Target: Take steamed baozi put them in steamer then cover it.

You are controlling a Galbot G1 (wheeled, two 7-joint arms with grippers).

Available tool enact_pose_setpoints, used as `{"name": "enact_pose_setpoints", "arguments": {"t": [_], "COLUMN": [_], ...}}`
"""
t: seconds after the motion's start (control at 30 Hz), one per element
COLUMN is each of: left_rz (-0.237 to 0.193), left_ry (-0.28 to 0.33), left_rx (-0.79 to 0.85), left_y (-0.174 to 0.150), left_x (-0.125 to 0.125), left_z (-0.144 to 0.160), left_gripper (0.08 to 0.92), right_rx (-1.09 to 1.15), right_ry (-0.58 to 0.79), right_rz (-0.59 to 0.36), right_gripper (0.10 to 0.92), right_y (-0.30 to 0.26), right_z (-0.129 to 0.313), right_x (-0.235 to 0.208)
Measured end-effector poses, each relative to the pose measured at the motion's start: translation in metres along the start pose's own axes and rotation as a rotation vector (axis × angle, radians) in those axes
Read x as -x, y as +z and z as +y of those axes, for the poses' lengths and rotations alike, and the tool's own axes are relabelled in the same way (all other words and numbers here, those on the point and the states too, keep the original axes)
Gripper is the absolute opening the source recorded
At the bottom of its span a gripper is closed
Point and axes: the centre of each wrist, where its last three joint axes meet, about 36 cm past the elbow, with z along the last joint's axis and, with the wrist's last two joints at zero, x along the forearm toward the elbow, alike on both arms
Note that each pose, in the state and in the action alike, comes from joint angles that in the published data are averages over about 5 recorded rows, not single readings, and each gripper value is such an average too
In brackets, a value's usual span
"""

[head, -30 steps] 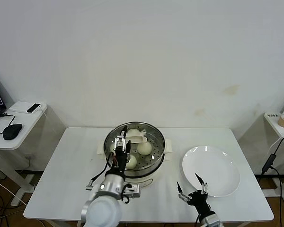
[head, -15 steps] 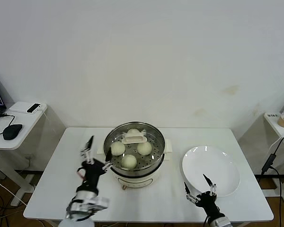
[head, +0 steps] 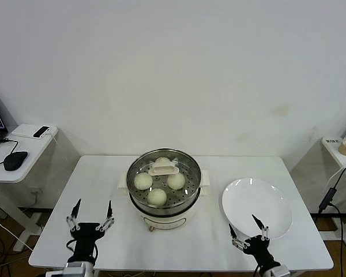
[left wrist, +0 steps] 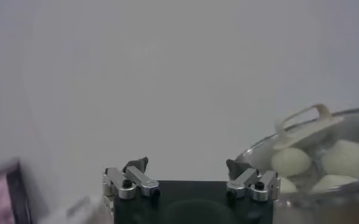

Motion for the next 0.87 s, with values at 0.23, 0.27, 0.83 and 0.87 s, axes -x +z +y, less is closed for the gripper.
{"name": "enact_pose_setpoints", "arguments": {"t": [0.23,0.27,0.83,0.87], "left_rz": [0.063,0.071,0.171,0.172], "left_ry": [-0.043,-0.043,-0.035,-0.035], "left_rx": [-0.098,-0.108,-0.162,-0.162], "left_y": [0.021,0.023,0.041,0.041], "left_x": [-0.006,-0.007,-0.018,-0.018], "left_z": [0.010,0.011,0.018,0.019], "left_gripper": [0.823,0.823,0.823,0.823], "right_rx": [0.053,0.061,0.121,0.122], "right_ry": [-0.009,-0.011,0.013,0.015], "right_rz": [0.006,0.007,0.051,0.051], "right_gripper": [0.823,0.823,0.823,0.823], "right_y": [-0.007,-0.009,-0.026,-0.026], "right_z": [0.002,0.003,0.006,0.006], "right_x": [0.001,0.002,-0.003,-0.003]}}
